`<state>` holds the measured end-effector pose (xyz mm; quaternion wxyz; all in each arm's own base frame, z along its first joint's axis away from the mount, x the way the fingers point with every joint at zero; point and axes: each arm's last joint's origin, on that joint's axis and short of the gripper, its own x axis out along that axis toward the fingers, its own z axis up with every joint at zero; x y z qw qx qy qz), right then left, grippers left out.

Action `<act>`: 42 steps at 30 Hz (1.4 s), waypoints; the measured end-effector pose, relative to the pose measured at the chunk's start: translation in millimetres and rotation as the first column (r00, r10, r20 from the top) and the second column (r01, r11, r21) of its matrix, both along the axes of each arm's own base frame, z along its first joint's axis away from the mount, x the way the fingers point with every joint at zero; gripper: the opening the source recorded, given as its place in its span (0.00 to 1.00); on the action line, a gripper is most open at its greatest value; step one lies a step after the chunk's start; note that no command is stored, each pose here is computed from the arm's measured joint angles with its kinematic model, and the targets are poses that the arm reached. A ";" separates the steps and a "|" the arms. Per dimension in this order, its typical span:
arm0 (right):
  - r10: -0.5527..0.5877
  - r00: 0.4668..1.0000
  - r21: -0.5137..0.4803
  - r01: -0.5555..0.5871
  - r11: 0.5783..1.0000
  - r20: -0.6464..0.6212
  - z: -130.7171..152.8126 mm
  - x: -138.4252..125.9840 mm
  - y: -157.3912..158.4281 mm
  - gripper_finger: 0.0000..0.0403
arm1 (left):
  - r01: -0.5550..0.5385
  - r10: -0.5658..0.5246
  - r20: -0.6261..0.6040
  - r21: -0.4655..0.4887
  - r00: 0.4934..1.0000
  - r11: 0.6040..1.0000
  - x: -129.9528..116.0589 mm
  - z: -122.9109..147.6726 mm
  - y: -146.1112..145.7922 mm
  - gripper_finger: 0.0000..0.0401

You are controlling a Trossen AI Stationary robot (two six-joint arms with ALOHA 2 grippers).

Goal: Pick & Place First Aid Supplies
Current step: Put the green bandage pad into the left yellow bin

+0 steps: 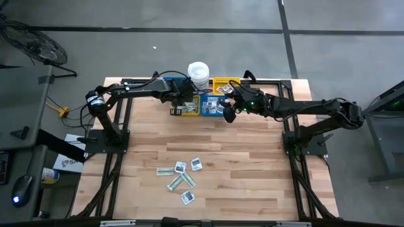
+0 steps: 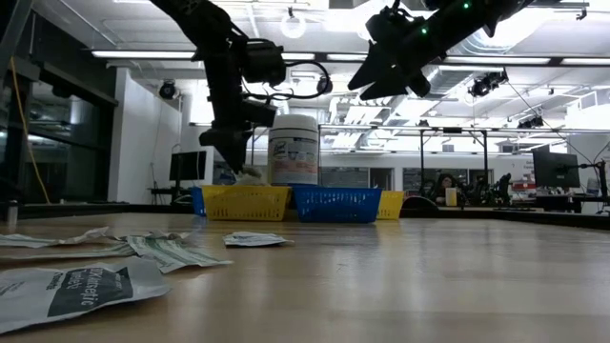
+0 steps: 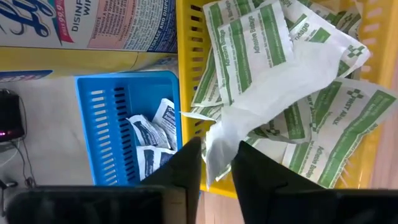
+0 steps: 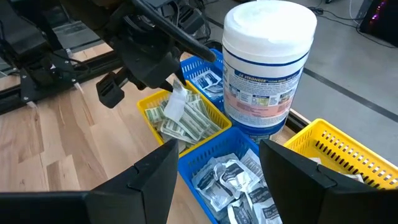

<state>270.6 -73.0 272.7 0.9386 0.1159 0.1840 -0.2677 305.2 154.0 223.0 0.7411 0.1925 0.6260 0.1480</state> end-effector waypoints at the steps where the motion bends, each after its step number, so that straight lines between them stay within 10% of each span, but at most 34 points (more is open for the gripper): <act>1: 0.000 1.000 0.000 0.000 1.000 0.000 0.0 0.0 0.0 0.54 | 0.000 0.000 0.000 0.000 1.000 1.000 0.0 0.0 0.0 0.22; 19: 0.000 1.000 0.001 0.000 1.000 -0.005 -0.5 -0.1 0.1 0.54 | 0.003 -0.002 -0.042 0.045 0.999 0.999 2.8 32.4 2.9 0.28; 42: 0.007 0.999 0.019 -0.006 1.000 -0.038 -3.8 -1.4 0.8 0.54 | -0.114 0.148 0.165 -0.199 0.975 0.973 8.8 31.9 -1.3 0.28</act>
